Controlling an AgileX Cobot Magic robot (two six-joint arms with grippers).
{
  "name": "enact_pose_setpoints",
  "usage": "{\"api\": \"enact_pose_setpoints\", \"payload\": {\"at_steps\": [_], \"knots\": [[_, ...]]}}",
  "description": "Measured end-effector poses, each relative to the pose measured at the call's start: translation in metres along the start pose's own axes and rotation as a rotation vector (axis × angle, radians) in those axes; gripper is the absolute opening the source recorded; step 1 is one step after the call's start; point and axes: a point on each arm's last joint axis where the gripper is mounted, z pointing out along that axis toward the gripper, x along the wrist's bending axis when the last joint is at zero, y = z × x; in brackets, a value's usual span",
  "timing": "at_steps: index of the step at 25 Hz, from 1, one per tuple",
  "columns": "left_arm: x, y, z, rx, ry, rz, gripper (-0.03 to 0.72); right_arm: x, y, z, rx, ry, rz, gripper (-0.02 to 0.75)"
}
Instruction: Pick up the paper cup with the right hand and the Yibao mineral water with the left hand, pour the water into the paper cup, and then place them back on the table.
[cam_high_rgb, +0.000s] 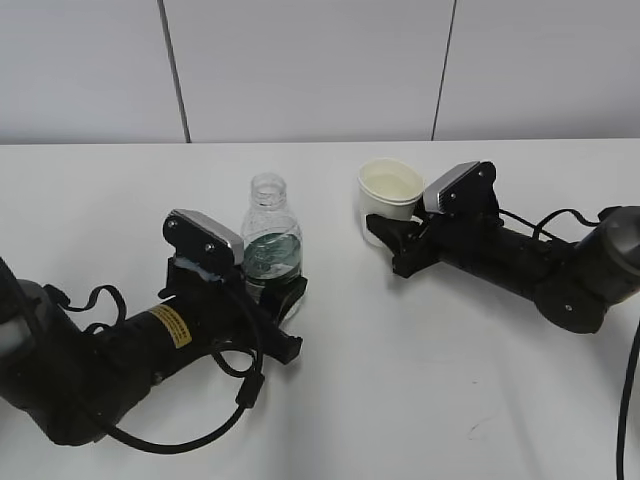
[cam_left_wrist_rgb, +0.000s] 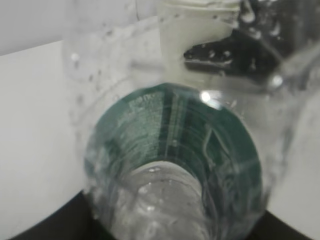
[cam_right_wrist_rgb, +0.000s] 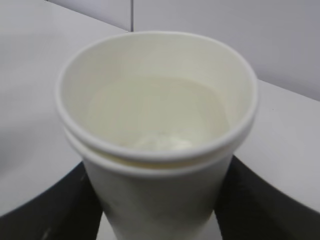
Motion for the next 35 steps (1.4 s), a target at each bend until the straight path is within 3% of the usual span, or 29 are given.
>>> {"api": "enact_pose_setpoints", "payload": {"at_steps": [10,15,18,23,30,35], "knots": [[0.003,-0.007,0.000,0.019,0.010,-0.027,0.346,0.007,-0.016,0.001,-0.011,0.041,0.014,0.451],[0.003,-0.007,0.000,0.017,0.010,-0.029,0.472,0.007,-0.016,0.001,-0.013,0.041,0.014,0.452],[0.004,-0.007,0.000,0.011,0.011,-0.030,0.517,0.005,-0.017,-0.001,-0.011,0.035,0.015,0.492],[0.002,-0.014,-0.008,0.046,0.012,-0.036,0.529,0.008,-0.016,0.000,-0.014,0.046,0.019,0.647],[0.004,-0.010,-0.029,0.065,0.062,-0.060,0.531,0.014,-0.017,-0.011,0.014,0.042,0.044,0.669],[0.008,-0.006,-0.048,0.077,0.126,-0.065,0.531,0.010,-0.015,-0.037,0.055,-0.022,0.083,0.667]]}}
